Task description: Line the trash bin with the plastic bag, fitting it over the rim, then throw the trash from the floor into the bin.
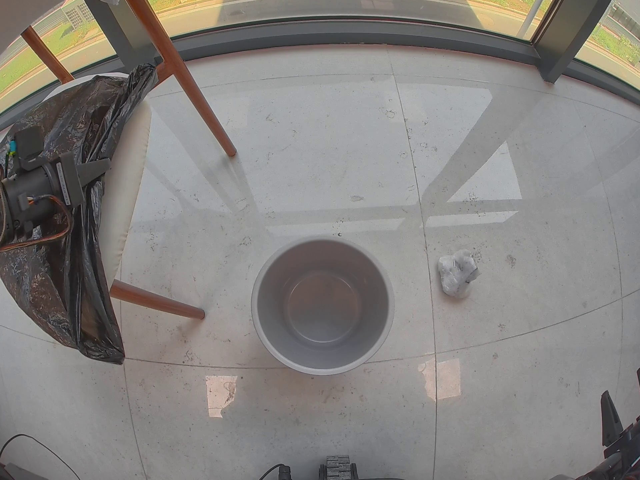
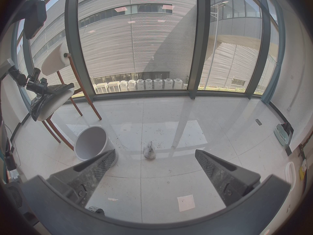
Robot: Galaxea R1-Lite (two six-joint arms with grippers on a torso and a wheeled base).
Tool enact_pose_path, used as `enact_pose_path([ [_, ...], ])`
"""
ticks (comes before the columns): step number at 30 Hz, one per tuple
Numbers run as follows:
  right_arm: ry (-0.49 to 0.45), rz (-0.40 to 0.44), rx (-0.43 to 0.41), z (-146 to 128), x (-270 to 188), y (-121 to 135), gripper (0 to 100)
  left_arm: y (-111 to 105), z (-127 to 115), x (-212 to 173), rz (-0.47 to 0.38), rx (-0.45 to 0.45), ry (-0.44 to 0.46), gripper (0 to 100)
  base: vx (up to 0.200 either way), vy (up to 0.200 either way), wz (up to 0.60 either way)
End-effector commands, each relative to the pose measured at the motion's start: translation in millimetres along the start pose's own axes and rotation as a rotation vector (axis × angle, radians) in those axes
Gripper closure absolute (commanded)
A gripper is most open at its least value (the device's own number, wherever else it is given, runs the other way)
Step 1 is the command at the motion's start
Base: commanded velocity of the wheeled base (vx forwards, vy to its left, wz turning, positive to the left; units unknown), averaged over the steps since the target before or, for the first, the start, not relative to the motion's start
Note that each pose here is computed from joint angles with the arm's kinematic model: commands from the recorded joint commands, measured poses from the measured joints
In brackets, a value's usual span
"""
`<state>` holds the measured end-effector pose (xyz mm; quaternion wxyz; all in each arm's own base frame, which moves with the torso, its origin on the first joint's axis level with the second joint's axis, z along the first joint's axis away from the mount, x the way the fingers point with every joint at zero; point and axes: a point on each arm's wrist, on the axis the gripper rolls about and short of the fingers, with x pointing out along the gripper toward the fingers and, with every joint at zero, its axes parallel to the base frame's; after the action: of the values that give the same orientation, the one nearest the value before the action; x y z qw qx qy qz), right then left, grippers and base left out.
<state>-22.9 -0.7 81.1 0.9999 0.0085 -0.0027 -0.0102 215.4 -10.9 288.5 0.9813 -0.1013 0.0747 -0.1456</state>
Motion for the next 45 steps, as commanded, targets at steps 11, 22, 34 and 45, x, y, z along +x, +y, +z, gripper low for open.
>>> enact_pose_path([
  [11, 0.004, 0.000, 0.000, -5, 0, 0, 0, -26, 11, -38, -0.324, -0.194, 0.017, 100, 0.000, 0.000, 0.00],
  [22, 0.004, 0.000, 0.000, -5, 0, 0, 0, -61, 5, -42, -0.594, -0.244, 0.121, 100, 0.000, 0.000, 0.00],
  [34, 0.004, 0.000, 0.000, -5, 0, 0, 0, -103, -21, -45, -0.818, -0.236, 0.303, 100, 0.000, 0.000, 0.00],
  [45, 0.004, 0.000, 0.000, -5, 0, 0, 0, -126, -38, -41, -0.921, -0.220, 0.407, 100, 0.000, 0.000, 0.00],
])
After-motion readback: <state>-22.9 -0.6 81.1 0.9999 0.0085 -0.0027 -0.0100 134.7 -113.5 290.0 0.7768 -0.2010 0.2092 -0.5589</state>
